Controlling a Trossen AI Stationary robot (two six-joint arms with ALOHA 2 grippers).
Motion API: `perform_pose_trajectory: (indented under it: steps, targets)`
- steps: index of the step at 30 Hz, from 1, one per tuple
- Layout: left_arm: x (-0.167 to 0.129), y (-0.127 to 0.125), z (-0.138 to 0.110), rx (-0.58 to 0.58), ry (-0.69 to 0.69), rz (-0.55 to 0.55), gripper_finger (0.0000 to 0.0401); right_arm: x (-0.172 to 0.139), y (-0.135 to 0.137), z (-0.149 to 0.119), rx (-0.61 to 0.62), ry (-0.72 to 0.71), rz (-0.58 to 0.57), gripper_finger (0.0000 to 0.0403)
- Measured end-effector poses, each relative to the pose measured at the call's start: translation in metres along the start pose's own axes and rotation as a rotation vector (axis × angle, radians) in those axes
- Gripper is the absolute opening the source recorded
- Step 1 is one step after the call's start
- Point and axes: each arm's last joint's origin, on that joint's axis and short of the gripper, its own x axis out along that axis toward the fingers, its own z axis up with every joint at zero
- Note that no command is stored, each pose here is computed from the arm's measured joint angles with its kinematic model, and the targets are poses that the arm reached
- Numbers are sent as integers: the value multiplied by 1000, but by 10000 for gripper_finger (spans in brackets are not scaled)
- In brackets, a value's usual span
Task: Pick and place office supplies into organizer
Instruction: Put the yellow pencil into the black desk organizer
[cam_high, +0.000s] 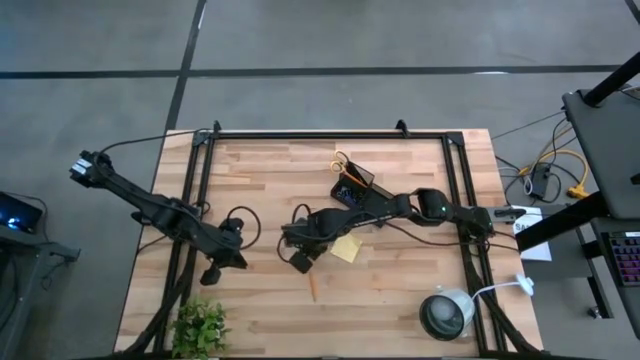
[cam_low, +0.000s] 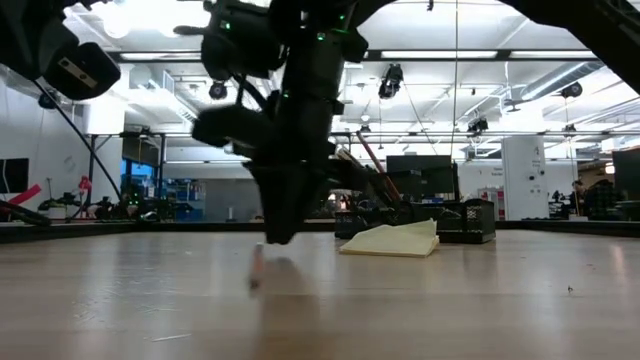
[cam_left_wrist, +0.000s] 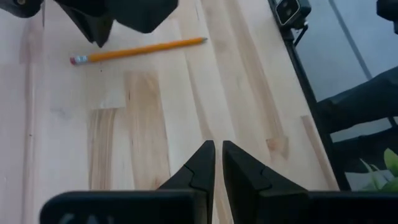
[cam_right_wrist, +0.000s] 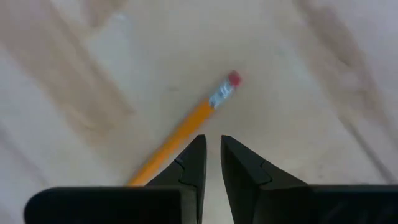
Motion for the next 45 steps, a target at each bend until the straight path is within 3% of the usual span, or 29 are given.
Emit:
perform_pose_trajectory:
  steps: [12,18,24,31,35,45]
  targets:
    - [8,1,-2,0,54,22,15,12,12,18,-142,-129,184,38]
    - [8,2,-4,32,63,25,15,0,19,10,-138,-131,183,38]
    - [29,10,-21,218,136,44,15,-34,63,-42,-332,-181,205,38]
    - [66,14,-19,616,94,104,18,-64,101,-119,-506,-253,122,38]
    - [90,22,-11,755,129,147,31,-61,110,-139,-437,-225,140,39]
    - [128,27,1,945,267,141,48,-35,114,-142,-294,-224,141,83]
